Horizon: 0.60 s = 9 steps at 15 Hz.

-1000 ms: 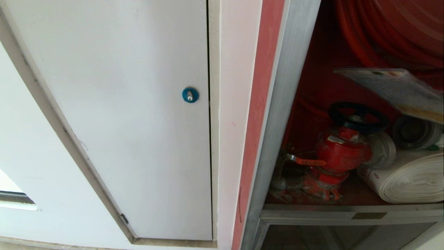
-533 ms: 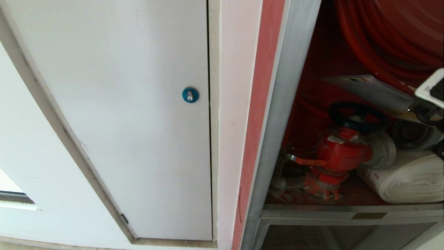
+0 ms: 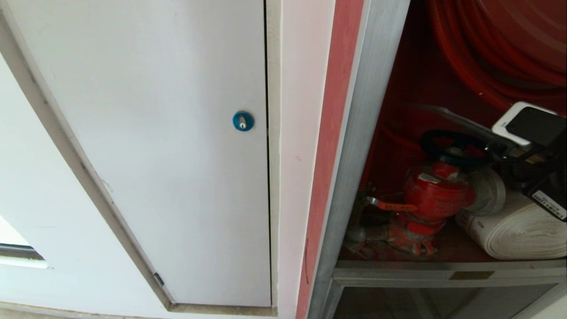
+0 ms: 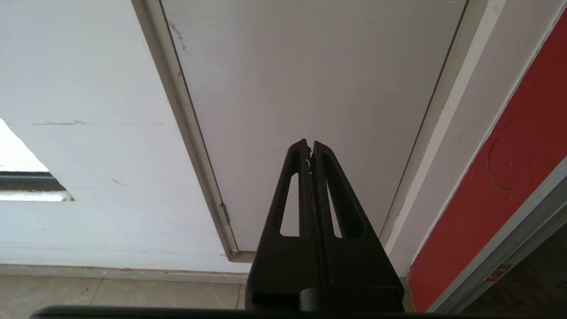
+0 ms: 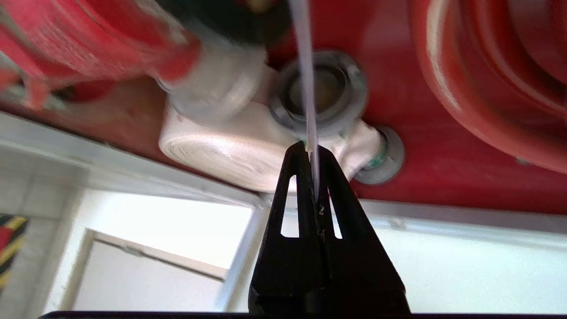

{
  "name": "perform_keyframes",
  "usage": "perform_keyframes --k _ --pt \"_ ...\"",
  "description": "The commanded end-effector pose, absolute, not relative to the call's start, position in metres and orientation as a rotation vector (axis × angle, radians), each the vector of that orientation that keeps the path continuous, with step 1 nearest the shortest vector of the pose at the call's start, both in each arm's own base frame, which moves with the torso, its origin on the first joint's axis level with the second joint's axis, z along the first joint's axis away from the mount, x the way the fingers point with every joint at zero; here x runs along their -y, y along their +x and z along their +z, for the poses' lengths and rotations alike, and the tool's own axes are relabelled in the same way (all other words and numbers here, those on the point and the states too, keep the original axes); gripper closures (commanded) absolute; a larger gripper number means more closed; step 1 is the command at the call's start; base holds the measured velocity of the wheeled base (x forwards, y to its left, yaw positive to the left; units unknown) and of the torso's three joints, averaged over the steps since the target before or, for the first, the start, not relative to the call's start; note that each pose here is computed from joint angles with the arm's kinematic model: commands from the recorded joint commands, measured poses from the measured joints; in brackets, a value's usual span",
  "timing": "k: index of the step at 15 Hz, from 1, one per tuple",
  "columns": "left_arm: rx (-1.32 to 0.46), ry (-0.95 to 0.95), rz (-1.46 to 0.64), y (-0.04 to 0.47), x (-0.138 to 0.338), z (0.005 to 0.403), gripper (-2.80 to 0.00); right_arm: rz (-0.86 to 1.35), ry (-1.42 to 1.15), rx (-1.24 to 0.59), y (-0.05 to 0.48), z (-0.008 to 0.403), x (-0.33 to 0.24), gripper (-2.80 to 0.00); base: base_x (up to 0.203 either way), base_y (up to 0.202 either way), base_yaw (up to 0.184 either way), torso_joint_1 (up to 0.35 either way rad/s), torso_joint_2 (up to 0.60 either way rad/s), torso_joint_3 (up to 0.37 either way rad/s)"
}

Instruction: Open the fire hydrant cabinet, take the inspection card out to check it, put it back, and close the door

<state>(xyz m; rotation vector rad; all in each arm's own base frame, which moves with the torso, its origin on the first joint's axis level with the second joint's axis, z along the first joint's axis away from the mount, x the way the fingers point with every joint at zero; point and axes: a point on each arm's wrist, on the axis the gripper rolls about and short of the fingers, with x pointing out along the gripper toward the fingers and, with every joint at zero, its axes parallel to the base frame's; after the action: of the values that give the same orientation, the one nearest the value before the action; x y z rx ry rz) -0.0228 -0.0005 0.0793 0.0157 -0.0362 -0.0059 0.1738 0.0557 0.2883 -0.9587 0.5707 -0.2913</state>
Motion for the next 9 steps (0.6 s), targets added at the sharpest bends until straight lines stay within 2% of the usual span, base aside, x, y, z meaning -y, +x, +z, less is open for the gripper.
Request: perform_keyframes --k 1,6,9 --pt "0.023 0.016 -0.006 -0.022 0.000 0.076 0.00 -0.290 -0.966 -0.589 0.184 0.280 -0.057 0.00 0.000 0.000 0.000 0.000 0.00 0.000" --pt "0.023 0.016 -0.006 -0.022 0.000 0.076 0.00 -0.261 -0.938 -0.563 0.199 0.267 -0.059 0.00 0.000 0.000 0.000 0.000 0.00 0.000" --pt "0.023 0.016 -0.006 -0.022 0.000 0.076 0.00 -0.268 -0.938 -0.527 0.185 0.274 -0.054 0.00 0.000 0.000 0.000 0.000 0.00 0.000"
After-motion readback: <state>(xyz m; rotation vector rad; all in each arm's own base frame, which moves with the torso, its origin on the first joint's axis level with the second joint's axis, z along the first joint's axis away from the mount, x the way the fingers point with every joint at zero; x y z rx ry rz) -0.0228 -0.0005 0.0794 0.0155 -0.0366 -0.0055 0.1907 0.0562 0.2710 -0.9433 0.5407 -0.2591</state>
